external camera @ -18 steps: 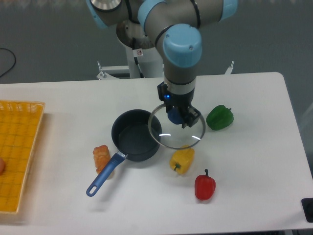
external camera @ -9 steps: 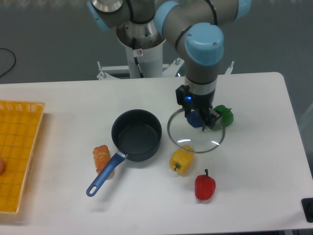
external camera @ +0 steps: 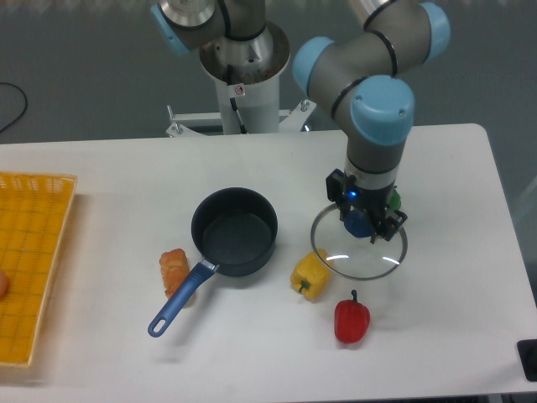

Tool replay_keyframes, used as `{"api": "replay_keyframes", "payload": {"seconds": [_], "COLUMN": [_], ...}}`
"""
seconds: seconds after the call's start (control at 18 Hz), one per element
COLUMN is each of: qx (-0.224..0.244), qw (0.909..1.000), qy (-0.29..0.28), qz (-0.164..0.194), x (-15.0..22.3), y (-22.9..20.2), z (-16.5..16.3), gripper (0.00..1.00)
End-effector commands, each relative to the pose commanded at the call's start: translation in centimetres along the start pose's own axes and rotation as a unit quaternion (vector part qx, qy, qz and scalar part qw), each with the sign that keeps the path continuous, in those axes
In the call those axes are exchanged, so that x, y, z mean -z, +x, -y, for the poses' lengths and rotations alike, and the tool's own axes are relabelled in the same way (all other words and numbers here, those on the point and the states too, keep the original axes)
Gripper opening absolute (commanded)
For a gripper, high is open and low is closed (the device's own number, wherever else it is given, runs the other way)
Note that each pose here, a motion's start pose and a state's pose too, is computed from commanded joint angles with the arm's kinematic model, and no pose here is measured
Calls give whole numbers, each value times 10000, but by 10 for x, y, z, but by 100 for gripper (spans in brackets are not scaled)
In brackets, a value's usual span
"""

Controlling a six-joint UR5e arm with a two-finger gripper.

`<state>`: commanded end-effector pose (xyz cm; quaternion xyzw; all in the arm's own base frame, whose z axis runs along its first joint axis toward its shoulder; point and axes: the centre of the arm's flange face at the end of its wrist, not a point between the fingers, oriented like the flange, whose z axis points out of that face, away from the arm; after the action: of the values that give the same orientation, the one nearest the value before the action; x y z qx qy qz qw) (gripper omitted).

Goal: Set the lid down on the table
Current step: 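Carry the glass lid away from the saucepan toward the green pepper, then lower the glass lid onto the table beside the red pepper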

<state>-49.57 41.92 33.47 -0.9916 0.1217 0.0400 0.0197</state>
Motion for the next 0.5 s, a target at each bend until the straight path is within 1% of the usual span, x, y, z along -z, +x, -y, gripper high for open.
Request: {"api": "replay_keyframes", "payload": {"seconds": [0.17, 0.28, 0.39, 0.5], "qx": [30, 38, 105, 120], "qw": [9996, 9996, 9995, 9994], "qy": [-262, -290, -309, -328], "qz": [35, 57, 6, -6], "x": [-9, -20, -29, -31], "y": [-12, -19, -24, -25], "z": [-6, -7, -15, -16], "gripper": [56, 56, 56, 56]}}
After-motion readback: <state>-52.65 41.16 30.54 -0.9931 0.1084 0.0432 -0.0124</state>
